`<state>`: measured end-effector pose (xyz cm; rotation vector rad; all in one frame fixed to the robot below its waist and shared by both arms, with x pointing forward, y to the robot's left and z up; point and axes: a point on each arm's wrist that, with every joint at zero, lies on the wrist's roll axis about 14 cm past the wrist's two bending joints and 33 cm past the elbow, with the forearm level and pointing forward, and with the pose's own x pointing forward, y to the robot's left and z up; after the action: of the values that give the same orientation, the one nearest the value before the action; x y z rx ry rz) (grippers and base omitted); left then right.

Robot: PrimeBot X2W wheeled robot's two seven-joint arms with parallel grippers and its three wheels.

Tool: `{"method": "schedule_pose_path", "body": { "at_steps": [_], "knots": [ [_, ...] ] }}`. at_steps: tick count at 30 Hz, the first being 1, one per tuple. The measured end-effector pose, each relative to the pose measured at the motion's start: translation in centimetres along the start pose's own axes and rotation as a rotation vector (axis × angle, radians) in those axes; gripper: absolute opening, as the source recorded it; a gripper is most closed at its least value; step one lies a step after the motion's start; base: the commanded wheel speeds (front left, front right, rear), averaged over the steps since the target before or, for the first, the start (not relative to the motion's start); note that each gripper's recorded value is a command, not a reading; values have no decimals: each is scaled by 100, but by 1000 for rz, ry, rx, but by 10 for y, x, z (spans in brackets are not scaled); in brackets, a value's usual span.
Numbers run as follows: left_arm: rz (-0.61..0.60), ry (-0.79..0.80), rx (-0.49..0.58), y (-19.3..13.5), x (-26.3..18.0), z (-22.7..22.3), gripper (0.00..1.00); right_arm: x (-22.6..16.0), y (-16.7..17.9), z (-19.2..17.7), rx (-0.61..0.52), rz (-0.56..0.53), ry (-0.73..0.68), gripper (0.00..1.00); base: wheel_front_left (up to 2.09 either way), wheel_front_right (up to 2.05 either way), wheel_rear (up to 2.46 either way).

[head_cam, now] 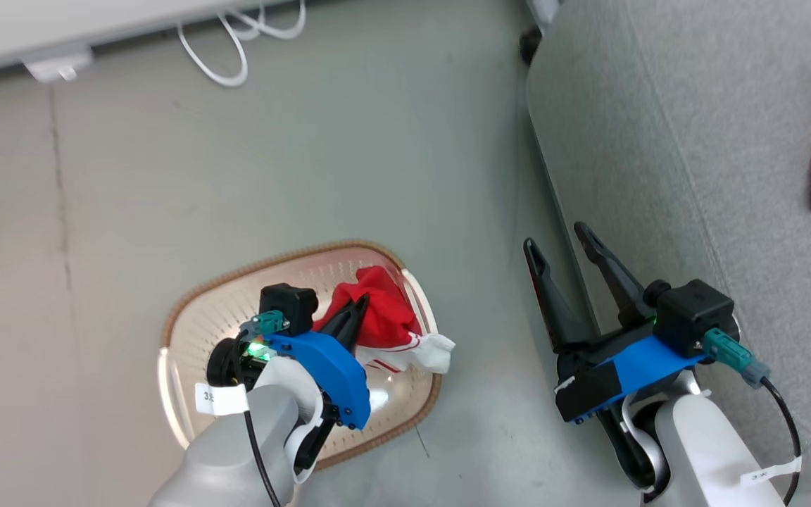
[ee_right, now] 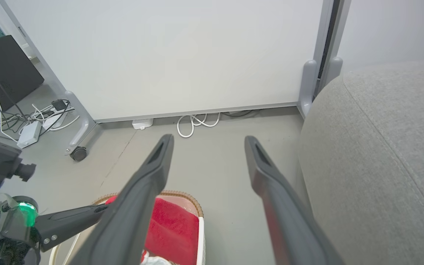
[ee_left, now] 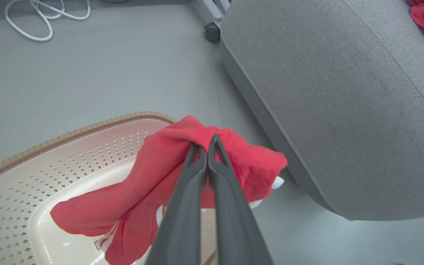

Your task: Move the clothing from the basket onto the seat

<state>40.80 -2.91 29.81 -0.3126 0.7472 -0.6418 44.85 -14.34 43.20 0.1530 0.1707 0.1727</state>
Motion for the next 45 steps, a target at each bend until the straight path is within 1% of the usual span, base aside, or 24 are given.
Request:
{"method": "schedule_pose_path", "body": {
  "at_steps": [9, 13, 15, 27, 35, 45],
  "knots": [
    [-49, -178, 99, -39, -36, 59, 0, -30, 21, 31, -4, 33, -54, 100, 0, 0, 0],
    [-79, -244, 148, -57, -51, 81, 0, -44, 29, 34, -4, 46, -53, 100, 0, 0, 0],
    [-104, -294, 177, -73, -61, 98, 0, -51, 36, 36, -10, 62, -55, 100, 0, 0, 0],
    [-163, -471, 342, -123, -105, 166, 0, -75, 61, 45, -6, 118, -76, 100, 0, 0, 0],
    [-172, -512, 398, -133, -115, 187, 0, -77, 70, 44, -3, 145, -73, 100, 0, 0, 0],
    [-180, -497, 408, -135, -111, 183, 0, -77, 72, 42, 4, 151, -68, 100, 0, 0, 0]
  ]
}}
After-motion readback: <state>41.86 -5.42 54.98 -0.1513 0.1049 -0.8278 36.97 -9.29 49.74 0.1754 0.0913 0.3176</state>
